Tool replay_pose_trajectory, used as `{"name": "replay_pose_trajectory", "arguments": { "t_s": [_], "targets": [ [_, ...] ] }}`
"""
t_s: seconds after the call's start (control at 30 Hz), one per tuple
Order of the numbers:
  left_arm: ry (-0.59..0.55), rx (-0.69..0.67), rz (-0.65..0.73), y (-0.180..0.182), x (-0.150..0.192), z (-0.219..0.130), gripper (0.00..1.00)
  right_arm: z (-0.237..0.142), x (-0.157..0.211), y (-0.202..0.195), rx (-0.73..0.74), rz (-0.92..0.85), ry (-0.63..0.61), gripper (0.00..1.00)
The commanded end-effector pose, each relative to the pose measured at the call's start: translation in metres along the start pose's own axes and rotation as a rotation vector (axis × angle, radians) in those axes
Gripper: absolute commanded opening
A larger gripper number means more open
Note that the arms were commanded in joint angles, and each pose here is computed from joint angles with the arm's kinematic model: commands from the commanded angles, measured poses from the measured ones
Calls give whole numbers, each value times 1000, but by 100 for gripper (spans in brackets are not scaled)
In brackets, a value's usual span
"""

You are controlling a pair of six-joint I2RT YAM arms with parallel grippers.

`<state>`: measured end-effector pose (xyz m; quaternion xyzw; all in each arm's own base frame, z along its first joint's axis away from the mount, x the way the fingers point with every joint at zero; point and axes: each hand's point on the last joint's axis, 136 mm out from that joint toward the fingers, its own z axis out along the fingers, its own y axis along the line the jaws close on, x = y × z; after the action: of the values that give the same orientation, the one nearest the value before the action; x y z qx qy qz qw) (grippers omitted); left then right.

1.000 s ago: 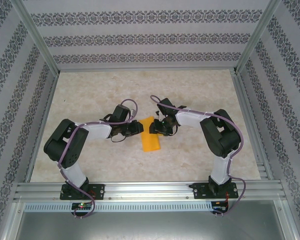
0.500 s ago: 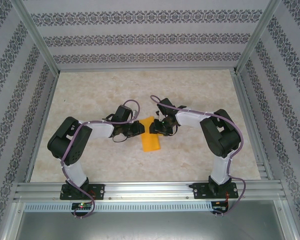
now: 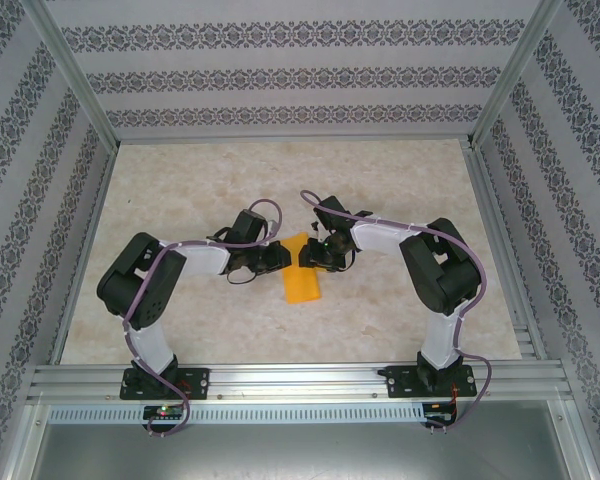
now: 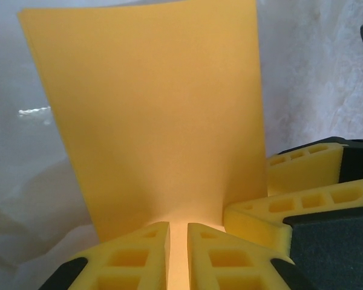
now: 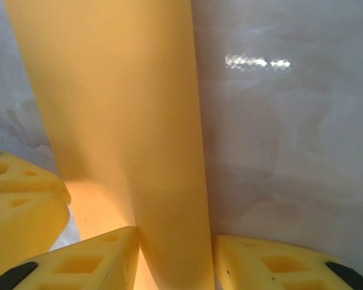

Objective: Fold a paper plane with a square sheet of paper (pick it up from the middle)
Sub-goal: Hold the square sheet of paper at the center of the table.

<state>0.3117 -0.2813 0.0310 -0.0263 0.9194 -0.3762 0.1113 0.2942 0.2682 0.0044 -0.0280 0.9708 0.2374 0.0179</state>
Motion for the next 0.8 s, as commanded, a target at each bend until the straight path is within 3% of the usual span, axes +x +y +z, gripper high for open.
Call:
{"name": "replay_pose_trajectory", "arguments": {
  "t_s": [0.0,0.47,0.77],
  "targets": [
    [25,8,31,-7,4,7,16,61,41,-94,320,31,102,43],
    [109,-252,-35,53,33,10,9,36,26,-69,256,18,40,44],
    [130,-300,-48,68,41,14,7,-54,-17,4,46,-26,-206,53]
  ]
}}
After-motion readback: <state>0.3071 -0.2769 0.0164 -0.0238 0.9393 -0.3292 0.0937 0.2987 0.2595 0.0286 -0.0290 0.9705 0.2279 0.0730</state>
